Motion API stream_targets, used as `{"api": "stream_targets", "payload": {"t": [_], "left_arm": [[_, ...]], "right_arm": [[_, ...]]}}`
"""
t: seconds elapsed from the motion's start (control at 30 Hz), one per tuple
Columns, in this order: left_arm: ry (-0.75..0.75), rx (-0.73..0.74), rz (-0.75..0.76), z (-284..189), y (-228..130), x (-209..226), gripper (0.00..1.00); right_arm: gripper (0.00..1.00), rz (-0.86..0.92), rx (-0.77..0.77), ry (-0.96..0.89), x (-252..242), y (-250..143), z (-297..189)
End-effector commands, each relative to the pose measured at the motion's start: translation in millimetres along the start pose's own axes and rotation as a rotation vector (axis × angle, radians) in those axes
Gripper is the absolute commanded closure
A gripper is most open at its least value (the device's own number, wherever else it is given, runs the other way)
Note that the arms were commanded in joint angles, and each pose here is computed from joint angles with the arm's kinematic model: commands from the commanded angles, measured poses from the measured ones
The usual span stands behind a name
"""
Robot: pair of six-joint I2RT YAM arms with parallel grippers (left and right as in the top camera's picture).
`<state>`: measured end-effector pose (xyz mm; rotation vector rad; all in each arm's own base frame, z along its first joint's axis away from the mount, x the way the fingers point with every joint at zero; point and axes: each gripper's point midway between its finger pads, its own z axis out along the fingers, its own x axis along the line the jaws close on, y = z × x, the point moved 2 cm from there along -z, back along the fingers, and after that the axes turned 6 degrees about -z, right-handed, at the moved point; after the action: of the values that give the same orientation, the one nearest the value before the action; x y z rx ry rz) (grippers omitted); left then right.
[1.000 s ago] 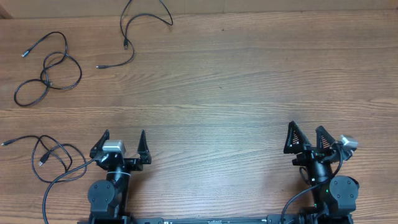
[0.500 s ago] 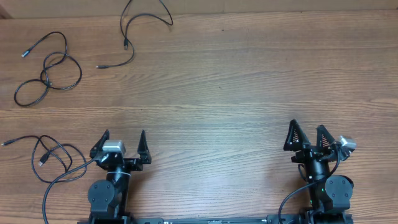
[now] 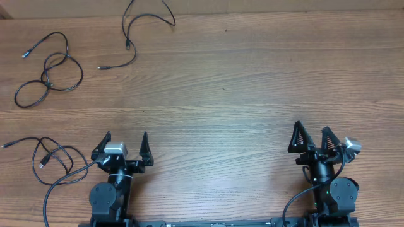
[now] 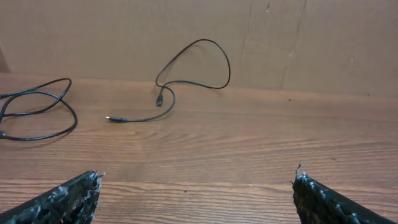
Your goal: Untangle cables
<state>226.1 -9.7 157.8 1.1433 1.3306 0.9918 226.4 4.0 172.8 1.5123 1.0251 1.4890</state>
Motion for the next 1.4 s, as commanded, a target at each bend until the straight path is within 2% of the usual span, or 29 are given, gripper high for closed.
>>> {"api": "stream_targets", "payload": {"t": [0.0, 0.13, 0.2, 1.37], "left_arm": [[-0.011, -0.005, 0.027, 0, -1, -2, 0.0], [-0.011, -0.005, 0.027, 0, -1, -2, 0.0], [-0.011, -0.005, 0.027, 0, -1, -2, 0.0], [-0.011, -0.005, 0.027, 0, -1, -2, 0.0]], "right_arm": [[0.0, -0.148, 0.001, 0.014, 1, -3, 0], [0.0, -0.466, 0.01, 0.078, 12, -8, 0], [0.0, -0.52, 0.008, 0.075, 12, -8, 0], [0.0, -0.522, 0.005, 0.06, 10, -7, 0]]}}
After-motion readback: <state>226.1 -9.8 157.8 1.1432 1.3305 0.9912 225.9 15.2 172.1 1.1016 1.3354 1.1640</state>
